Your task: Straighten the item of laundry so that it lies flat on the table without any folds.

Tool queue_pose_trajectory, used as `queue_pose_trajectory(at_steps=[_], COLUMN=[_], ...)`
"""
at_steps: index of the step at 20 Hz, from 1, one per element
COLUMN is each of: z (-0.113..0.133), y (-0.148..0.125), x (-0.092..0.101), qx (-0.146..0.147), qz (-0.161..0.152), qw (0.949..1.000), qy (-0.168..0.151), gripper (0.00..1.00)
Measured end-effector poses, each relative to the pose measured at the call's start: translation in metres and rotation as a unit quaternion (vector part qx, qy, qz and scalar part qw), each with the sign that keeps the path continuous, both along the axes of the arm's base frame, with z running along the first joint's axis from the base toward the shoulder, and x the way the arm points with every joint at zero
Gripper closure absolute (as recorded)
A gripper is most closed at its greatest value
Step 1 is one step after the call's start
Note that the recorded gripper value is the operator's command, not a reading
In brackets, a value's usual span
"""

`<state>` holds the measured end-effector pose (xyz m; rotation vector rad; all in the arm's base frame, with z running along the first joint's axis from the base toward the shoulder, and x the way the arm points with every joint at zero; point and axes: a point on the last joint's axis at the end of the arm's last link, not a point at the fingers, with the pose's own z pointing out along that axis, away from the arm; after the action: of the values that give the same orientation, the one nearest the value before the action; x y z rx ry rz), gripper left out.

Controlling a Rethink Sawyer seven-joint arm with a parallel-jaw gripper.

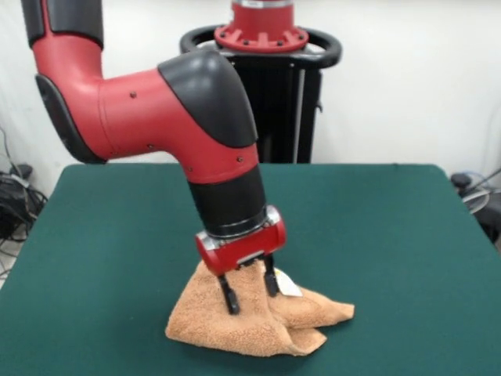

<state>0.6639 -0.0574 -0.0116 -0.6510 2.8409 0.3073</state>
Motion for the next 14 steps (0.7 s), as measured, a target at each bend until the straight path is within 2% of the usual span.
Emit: queue_pose_trajectory(at_steps=[7, 14], z=[0.019, 0.031], y=[-0.023, -0.028], x=[0.018, 0.025], qx=[-0.018, -0.027], qz=[-0.009, -0.009], qw=[0.9997, 0.9993], qy=[-0.011, -0.022], gripper=[0.00, 0.00])
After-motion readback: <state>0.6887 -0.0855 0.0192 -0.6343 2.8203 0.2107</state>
